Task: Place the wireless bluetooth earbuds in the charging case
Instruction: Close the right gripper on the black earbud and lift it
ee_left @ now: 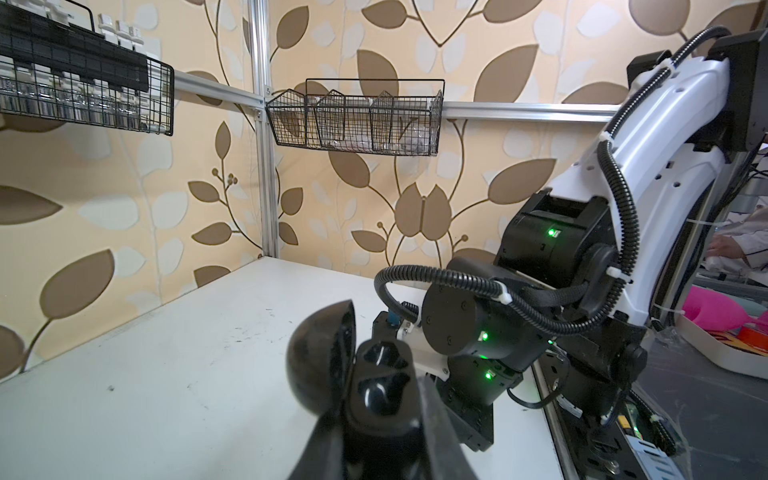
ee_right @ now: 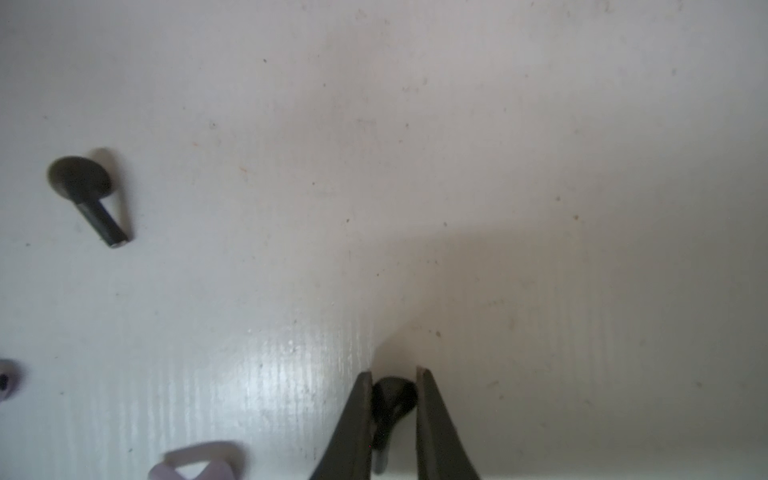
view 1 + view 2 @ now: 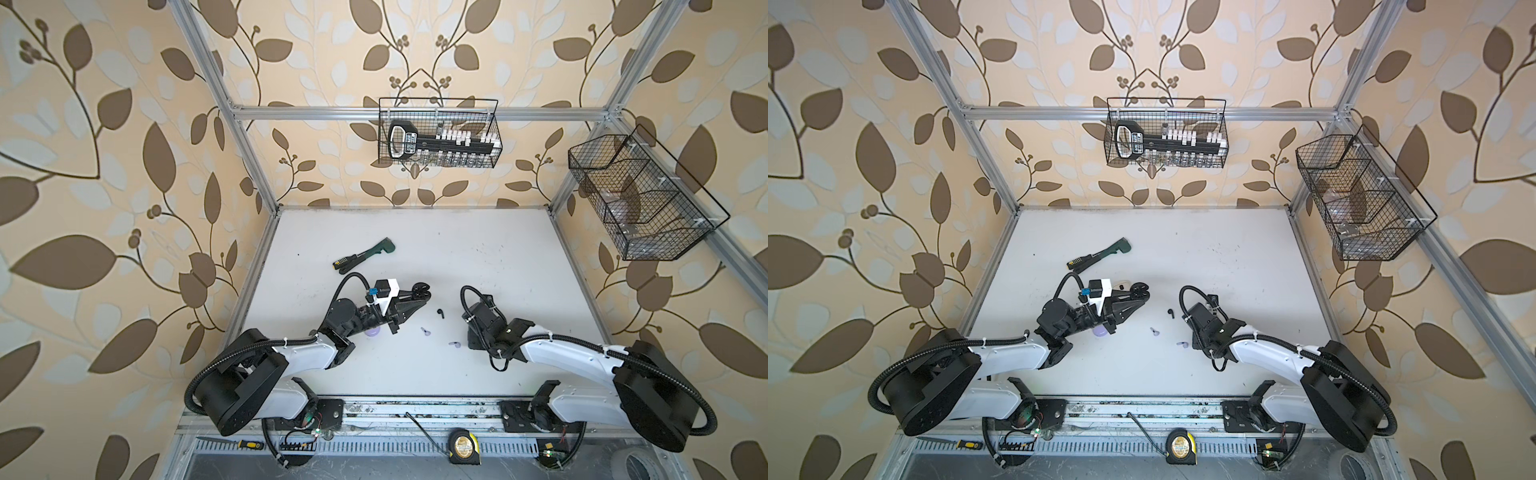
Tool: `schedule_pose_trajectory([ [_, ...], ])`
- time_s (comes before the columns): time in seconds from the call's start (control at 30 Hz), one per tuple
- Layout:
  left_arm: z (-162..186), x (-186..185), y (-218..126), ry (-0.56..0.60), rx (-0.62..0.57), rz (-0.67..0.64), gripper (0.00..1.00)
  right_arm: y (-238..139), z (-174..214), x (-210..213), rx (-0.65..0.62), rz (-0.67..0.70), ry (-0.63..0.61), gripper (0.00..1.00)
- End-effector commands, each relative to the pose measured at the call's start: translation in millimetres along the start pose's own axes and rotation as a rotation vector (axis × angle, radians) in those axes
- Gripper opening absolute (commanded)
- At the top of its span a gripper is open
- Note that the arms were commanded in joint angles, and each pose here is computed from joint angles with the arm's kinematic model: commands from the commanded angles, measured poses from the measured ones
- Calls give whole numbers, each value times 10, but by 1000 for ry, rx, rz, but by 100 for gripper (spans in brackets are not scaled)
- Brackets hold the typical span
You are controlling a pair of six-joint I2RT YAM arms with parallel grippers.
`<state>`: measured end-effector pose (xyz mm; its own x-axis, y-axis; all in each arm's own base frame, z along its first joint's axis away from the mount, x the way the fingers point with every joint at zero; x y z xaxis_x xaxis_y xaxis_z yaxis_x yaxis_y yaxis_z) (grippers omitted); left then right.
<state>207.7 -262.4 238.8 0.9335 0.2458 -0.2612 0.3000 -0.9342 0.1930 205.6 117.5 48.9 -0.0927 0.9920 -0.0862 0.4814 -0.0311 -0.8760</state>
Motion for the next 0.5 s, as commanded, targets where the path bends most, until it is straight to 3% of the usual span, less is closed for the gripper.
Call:
schedule_pose_trajectory([
  [0.0,-87,-113,11,57,-22,70,0,-92,-30,-3,-33,13,40,17],
  [0.2,229,66,-24,-97,1,-90,0,-254,-157,21,-110,3,99,17],
  [0.33,495,-62,85,-35,80,-5,0,-363,-263,47,-156,-22,137,17],
  [0.47,480,-82,243,-42,92,63,0,-548,-409,116,-213,-50,149,17],
])
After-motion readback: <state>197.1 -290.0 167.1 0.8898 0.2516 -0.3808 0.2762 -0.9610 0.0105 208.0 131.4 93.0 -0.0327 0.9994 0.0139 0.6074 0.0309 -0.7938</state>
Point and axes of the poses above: each gripper's point midway between its finger pads, its own y axis out along the fingers, its own x axis along the line the jaws close on, z = x × y, the point moved 3 cm from there along -y, back along the fingers, and after that the axes turned 13 degrees about -y, right-handed, at the moved point
